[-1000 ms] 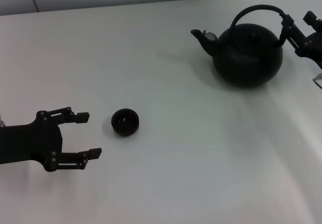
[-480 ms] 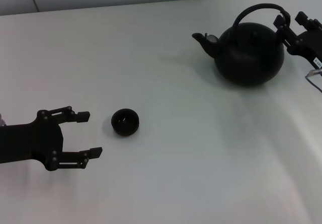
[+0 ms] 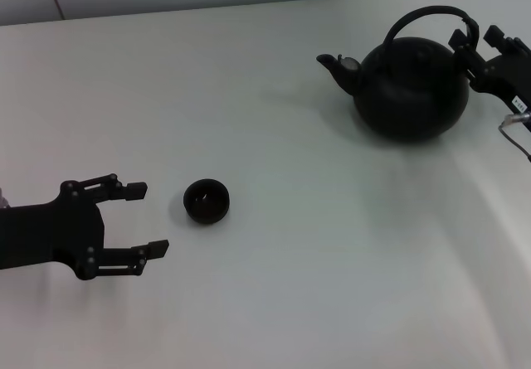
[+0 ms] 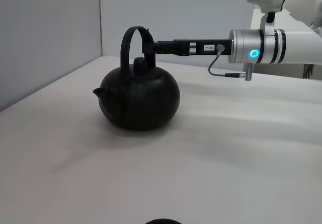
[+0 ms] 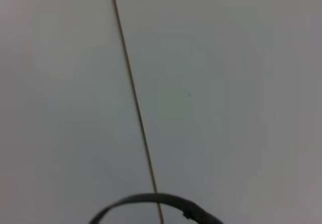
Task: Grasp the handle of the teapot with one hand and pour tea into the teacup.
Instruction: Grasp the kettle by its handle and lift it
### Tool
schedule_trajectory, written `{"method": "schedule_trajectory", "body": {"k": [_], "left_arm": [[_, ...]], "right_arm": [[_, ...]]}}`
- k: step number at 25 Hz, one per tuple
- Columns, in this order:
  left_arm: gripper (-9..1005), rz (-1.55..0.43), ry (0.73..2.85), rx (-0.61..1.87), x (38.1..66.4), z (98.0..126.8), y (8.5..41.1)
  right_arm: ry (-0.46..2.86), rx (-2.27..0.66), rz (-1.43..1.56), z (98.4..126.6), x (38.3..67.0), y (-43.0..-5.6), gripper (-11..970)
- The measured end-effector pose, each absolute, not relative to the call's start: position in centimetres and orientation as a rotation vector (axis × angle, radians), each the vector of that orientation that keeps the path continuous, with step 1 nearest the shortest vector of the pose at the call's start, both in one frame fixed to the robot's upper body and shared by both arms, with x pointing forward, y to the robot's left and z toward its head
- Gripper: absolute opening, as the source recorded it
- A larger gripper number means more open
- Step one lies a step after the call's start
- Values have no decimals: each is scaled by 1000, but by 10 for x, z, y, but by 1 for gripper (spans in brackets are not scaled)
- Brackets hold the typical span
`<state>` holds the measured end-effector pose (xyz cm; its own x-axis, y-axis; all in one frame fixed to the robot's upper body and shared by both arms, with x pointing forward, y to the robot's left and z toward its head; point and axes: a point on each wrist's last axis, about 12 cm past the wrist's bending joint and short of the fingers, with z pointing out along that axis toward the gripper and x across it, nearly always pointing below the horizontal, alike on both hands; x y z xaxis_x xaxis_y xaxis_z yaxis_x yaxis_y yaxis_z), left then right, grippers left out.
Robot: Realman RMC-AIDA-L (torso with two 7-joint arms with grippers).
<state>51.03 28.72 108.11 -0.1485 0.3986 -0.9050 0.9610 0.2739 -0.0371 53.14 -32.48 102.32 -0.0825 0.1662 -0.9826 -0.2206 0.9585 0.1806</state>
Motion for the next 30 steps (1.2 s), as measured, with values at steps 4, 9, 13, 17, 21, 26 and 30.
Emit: {"method": "schedule_trajectory", "body": {"k": [4, 9, 13, 17, 21, 26, 30], "left_arm": [[863, -843, 1705, 1253, 510, 1081, 287], [863, -838, 1711, 1252, 510, 1079, 287], [863, -835, 1715, 1254, 510, 1079, 287], [863, -834, 1716, 1255, 510, 1079, 287], [862, -833, 1717, 1255, 510, 1079, 287], [862, -831, 1713, 1260, 511, 1080, 287], [862, -828, 1712, 1263, 512, 1081, 287]], "right_arm": [[1637, -37, 315, 1022, 533, -325, 619], [1633, -50, 323, 1023, 535, -322, 563], [1630, -49, 320, 1023, 535, -322, 493], [1631, -41, 319, 1023, 535, -323, 423], [1631, -40, 318, 1023, 535, -323, 354], [1631, -37, 316, 1023, 535, -323, 155], [1631, -38, 312, 1024, 536, -324, 146]]}}
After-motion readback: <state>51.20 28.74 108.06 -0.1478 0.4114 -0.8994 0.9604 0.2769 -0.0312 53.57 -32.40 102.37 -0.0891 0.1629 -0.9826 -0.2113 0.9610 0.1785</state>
